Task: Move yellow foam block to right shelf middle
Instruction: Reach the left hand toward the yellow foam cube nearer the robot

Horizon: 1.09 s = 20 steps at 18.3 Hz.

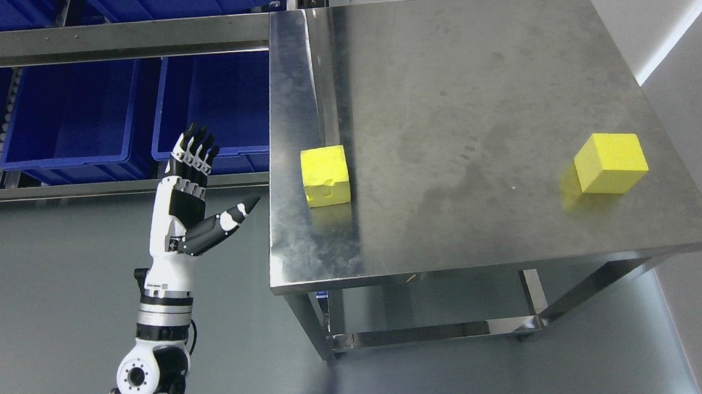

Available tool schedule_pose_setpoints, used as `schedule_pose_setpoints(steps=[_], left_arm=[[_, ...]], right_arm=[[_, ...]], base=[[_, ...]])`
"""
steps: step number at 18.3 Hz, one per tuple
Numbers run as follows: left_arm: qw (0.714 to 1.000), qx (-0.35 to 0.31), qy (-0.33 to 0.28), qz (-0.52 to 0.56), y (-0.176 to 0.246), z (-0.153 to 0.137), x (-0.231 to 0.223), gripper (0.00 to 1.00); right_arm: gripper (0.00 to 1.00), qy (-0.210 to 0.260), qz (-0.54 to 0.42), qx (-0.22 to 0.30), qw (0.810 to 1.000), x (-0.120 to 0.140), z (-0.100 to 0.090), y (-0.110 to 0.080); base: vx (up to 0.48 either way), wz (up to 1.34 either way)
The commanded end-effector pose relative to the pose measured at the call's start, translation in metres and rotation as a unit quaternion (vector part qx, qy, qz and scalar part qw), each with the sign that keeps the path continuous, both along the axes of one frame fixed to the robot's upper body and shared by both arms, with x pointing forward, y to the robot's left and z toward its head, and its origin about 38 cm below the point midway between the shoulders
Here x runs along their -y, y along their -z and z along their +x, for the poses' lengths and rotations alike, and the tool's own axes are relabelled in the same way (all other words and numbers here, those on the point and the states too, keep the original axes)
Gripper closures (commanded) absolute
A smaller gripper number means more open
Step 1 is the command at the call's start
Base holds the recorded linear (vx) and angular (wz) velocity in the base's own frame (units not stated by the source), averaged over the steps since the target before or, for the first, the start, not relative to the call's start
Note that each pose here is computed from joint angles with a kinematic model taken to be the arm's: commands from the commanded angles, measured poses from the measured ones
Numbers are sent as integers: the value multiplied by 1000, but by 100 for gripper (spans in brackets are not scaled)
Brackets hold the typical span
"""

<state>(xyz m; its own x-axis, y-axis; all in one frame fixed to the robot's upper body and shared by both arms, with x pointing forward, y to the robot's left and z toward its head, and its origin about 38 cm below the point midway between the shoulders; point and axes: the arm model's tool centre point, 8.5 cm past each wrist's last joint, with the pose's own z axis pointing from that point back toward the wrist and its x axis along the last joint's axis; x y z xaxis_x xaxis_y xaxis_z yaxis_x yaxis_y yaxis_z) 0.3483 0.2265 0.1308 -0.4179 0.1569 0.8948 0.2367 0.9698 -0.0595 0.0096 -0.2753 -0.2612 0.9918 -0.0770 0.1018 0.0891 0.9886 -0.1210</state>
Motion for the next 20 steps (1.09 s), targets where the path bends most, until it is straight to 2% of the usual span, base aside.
schedule_pose_setpoints(steps=[1, 5, 7, 10, 14, 16, 18, 20], left_arm=[[1000, -9, -9, 10, 7, -7, -11, 0], [999, 11, -21, 22, -5, -1, -29, 0], [993, 51, 33, 97, -32, 10, -46, 0], [967, 78, 129, 207, -63, 24, -53, 0], [942, 28, 174, 287, -87, 58, -73, 1], [918, 9, 187, 350, -87, 73, -75, 2], [892, -2, 219, 395, -82, 80, -62, 1], [878, -9, 248, 409, -76, 87, -44, 1]], right_arm=[[0, -2, -9, 8, 1000, 12, 5, -1], [0, -2, -9, 8, 1000, 12, 5, -1], [0, -2, -9, 8, 1000, 12, 5, -1], [0, -2, -9, 8, 1000, 12, 5, -1], [0, -2, -9, 8, 1000, 12, 5, -1], [0, -2, -9, 8, 1000, 12, 5, -1], [0, -2, -9, 8, 1000, 12, 5, -1], [0, -2, -9, 8, 1000, 12, 5, -1]], base=[[30, -12], [0, 0], [0, 0], [0, 0], [0, 0], [0, 0], [0, 0], [0, 0]])
